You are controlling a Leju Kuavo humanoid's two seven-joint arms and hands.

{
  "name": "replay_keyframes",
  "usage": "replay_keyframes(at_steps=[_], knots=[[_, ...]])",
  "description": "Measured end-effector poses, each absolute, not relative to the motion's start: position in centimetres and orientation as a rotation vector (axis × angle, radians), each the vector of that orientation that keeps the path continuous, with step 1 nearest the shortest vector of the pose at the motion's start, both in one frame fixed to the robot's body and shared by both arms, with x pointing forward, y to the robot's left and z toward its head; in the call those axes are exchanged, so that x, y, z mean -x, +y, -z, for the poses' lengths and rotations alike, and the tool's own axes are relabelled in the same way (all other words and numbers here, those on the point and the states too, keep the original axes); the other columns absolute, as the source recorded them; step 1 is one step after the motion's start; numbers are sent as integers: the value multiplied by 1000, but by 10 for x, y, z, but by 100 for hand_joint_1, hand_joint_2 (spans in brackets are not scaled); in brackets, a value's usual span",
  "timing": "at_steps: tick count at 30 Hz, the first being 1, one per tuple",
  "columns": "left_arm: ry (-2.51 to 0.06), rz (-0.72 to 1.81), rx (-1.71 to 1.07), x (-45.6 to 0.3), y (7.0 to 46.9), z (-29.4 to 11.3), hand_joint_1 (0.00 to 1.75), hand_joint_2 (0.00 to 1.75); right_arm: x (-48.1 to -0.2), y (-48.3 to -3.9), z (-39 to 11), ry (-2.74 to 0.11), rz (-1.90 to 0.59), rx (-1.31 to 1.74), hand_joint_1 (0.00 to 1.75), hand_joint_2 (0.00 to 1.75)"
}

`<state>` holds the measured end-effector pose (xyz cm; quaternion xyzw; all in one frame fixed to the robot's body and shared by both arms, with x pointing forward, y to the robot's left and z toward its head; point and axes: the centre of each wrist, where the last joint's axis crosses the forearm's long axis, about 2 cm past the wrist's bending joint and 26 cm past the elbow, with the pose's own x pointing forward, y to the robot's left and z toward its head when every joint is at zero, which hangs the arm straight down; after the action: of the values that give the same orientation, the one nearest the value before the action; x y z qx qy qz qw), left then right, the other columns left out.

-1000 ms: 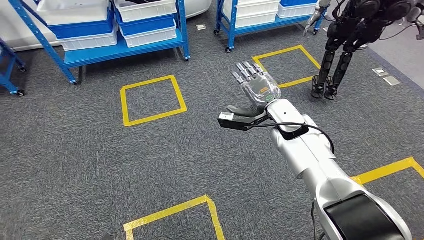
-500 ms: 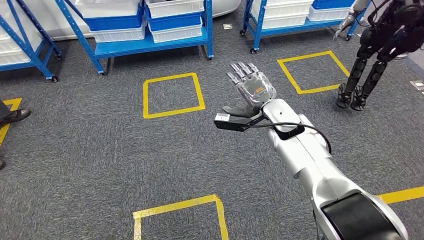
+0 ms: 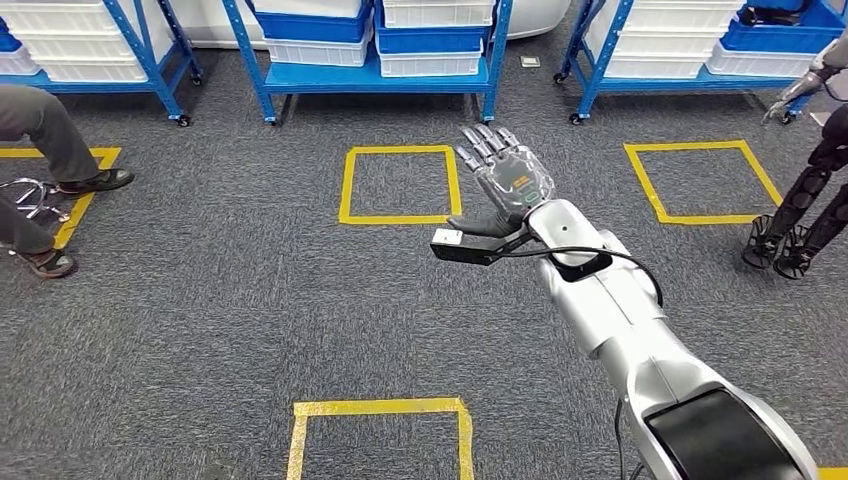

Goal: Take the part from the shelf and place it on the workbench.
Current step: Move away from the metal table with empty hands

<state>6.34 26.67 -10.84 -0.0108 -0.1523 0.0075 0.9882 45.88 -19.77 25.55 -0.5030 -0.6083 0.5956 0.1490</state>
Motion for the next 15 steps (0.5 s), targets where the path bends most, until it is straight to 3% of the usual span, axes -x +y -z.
replay_keyframes(at_steps=[15], knots=[[-305, -33, 22, -61, 268, 109, 0, 0, -458, -194, -256, -1752, -1706, 1449, 0, 0]])
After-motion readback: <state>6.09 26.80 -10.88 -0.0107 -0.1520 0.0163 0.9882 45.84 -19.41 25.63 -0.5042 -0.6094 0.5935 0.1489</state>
